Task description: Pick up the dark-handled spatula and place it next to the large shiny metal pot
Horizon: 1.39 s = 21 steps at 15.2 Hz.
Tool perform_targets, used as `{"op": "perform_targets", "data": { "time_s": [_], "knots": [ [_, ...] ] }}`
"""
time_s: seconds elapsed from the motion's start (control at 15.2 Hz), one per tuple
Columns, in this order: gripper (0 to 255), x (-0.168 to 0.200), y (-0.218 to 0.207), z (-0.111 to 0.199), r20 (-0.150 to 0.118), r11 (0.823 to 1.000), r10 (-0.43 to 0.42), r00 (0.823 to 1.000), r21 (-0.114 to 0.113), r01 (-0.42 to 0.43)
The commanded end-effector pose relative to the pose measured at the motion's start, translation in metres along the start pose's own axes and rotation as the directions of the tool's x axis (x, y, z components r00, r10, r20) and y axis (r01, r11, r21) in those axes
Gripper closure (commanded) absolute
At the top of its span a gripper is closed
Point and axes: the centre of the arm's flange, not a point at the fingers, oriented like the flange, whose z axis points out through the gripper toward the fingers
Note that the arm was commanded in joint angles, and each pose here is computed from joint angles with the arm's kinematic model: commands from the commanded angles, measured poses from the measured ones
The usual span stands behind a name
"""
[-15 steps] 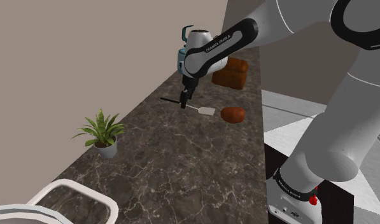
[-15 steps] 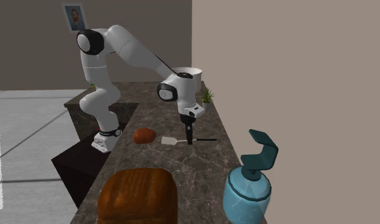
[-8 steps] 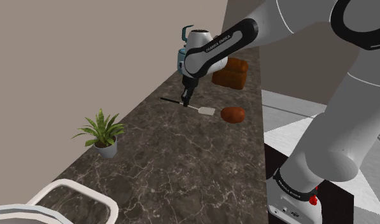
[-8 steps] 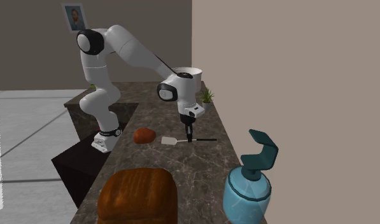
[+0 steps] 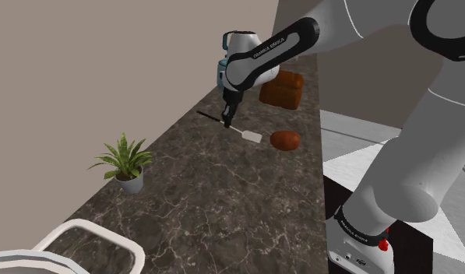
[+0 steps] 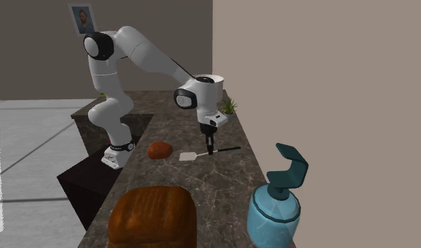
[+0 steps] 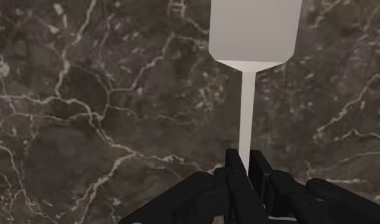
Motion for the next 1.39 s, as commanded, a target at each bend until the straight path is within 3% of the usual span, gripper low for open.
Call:
{"op": "perform_targets", "data": {
  "time_s": [0.0, 1.32],
  "knots": [
    [255, -0.001, 0.000, -0.012, 0.000, 1.000, 0.000, 1.000, 0.000, 0.000],
    [255, 0.006, 0.000, -0.117, 0.000, 1.000, 0.000, 1.000, 0.000, 0.000]
  ]
}}
